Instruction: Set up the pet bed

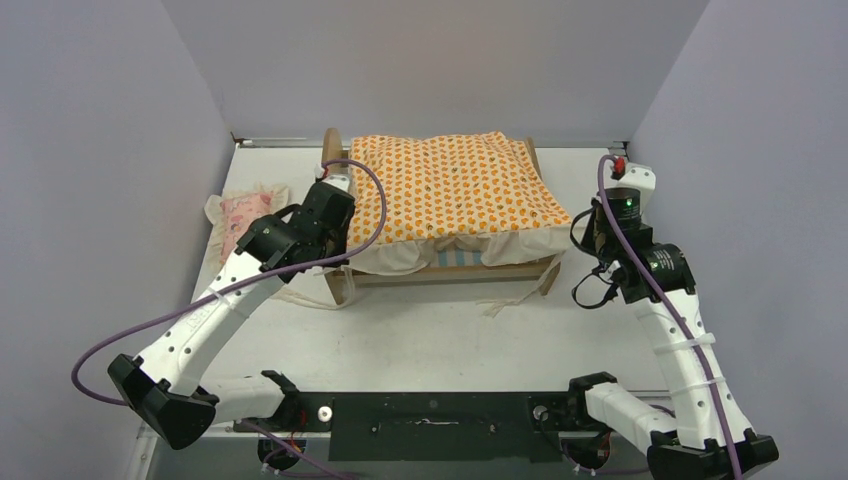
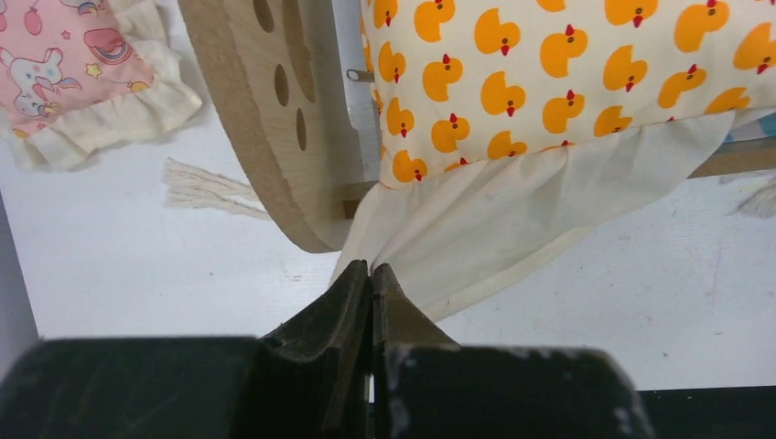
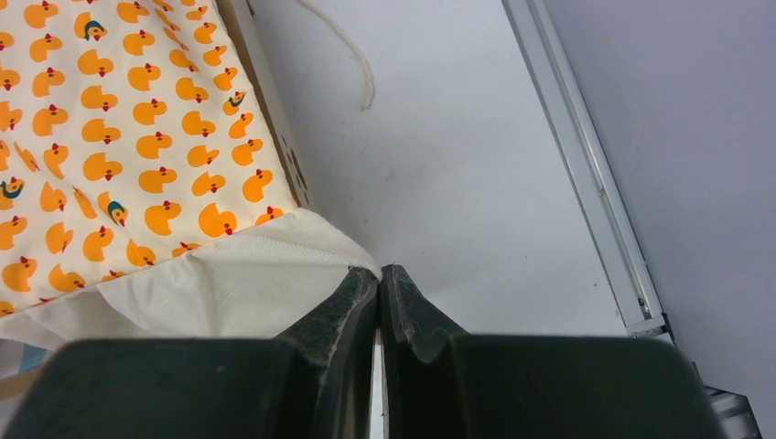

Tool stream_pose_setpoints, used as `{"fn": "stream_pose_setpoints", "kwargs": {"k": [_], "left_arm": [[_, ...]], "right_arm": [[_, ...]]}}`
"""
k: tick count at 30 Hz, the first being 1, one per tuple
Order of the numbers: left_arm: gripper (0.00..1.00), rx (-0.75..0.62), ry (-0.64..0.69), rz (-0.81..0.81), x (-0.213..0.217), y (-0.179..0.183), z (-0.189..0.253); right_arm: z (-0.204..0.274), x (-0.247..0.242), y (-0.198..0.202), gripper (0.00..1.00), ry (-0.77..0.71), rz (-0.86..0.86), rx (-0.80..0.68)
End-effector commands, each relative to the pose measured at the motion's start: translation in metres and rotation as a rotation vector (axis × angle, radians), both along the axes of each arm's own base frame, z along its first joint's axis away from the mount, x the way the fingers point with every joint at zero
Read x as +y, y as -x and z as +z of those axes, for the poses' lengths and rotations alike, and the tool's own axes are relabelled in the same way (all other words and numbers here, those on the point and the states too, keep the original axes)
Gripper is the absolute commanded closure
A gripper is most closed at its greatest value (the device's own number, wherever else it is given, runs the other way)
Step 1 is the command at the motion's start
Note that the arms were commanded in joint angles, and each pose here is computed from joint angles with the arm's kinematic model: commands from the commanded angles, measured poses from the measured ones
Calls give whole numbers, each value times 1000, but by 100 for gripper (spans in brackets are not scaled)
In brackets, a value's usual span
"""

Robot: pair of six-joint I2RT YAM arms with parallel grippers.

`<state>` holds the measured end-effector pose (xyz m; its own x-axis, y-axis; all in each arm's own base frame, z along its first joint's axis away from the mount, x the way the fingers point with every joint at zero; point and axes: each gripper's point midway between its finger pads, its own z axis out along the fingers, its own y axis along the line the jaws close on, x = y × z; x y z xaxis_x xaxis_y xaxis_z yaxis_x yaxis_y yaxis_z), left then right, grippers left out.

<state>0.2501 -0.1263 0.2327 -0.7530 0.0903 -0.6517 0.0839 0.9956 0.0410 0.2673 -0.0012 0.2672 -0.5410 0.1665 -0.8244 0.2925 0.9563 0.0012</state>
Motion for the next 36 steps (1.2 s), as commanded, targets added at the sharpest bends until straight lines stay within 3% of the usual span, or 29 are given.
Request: {"fn": "stream_pose_setpoints", "kwargs": {"k": [1,12,16,18,22,24,28,30,33,36], "left_arm": [[100,-3,-8,-7,6,-5,9],[100,-41,6,36,32,-5,37],[100,31,40,-5,23,8,8],[100,62,68,-22,17,13,-11],[82,72,116,-59,5,16,-29],[58,48,108,-66,5,17,-22],[28,-51,109,-71,14,17,13],[26,-90,120,-79,14,15,29],[25,-132,148,-105,9,13,47],[24,-199,181,-100,8,8,70]], "right_arm": [[21,-17,-3,95,61,-58,-44],[44,-31,13,94,140,-61,-32],[15,-31,21,92,136,-66,31],[-6,-32,23,83,131,-82,65],[-24,-26,20,73,104,-80,103],[-18,-22,17,53,94,-57,98],[4,11,6,35,8,132,38],[8,46,0,32,-88,304,-7],[8,107,-4,35,-259,496,-68],[-6,155,-4,38,-275,543,-104]]}}
